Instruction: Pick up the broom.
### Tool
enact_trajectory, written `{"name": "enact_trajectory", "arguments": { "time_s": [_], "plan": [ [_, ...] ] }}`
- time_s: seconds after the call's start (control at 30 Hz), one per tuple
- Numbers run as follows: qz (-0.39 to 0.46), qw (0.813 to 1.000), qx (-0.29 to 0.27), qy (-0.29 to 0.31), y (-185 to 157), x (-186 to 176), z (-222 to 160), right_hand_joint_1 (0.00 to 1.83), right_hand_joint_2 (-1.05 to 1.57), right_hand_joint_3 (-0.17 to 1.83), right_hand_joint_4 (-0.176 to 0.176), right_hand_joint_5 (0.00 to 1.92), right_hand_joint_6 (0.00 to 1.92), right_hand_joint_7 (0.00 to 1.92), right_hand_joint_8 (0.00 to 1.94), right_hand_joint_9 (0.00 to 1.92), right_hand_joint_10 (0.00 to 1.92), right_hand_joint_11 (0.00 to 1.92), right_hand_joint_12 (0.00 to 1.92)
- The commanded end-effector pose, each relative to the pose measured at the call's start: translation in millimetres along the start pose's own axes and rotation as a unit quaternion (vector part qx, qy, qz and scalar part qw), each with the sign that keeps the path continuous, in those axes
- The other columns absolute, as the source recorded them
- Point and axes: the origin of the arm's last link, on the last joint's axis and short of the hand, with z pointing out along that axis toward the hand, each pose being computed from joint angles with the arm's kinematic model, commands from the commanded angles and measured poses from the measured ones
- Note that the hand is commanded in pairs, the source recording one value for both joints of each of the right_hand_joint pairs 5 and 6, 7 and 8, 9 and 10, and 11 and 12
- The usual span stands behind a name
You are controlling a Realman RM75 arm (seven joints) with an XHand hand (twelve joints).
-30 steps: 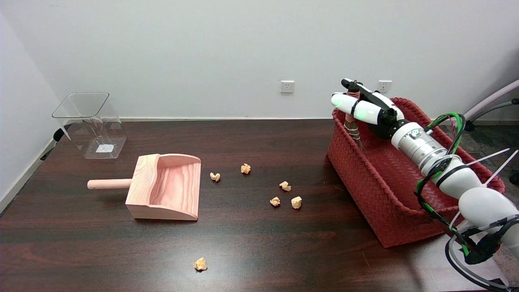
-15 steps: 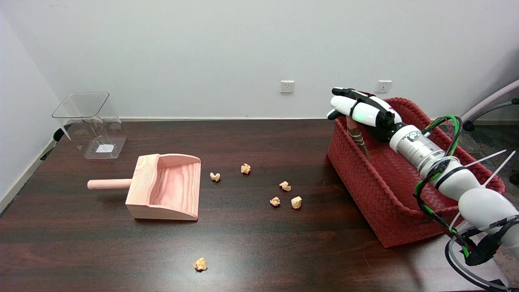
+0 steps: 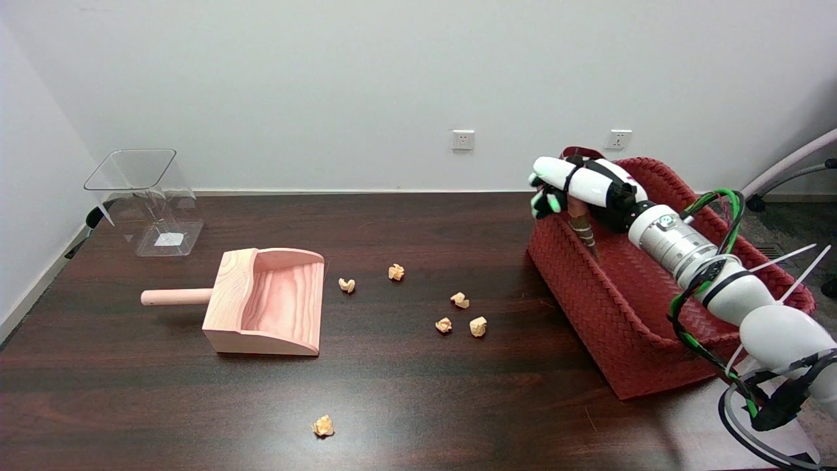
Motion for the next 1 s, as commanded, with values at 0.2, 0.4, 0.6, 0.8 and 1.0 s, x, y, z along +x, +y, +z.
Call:
{"name": "enact_trajectory", "arguments": {
  "time_s": [0.2,0.4,0.6,0.8,1.0],
  "plan": [
    [0.001,0.999,-0.015,0.033,11,15,-23,0.61,1.15,-0.17,0.000,1.38,1.38,1.67,1.67,1.38,1.38,1.38,1.38],
    [-0.006,0.998,-0.020,0.053,14,23,-36,0.70,1.11,-0.17,0.000,1.51,1.51,1.81,1.81,1.51,1.51,1.51,1.51],
    [-0.004,0.997,-0.013,0.072,14,28,-40,0.76,1.10,-0.17,0.000,1.88,1.88,1.92,1.92,1.88,1.88,1.88,1.88],
    [-0.007,0.996,-0.004,0.087,10,34,-41,0.83,1.10,-0.11,0.000,1.92,1.92,1.92,1.92,1.92,1.92,1.92,1.92],
    [-0.008,0.992,0.033,0.124,0,41,-42,0.83,1.35,0.29,0.000,1.92,1.92,1.92,1.92,1.92,1.92,1.92,1.92]
  ]
}}
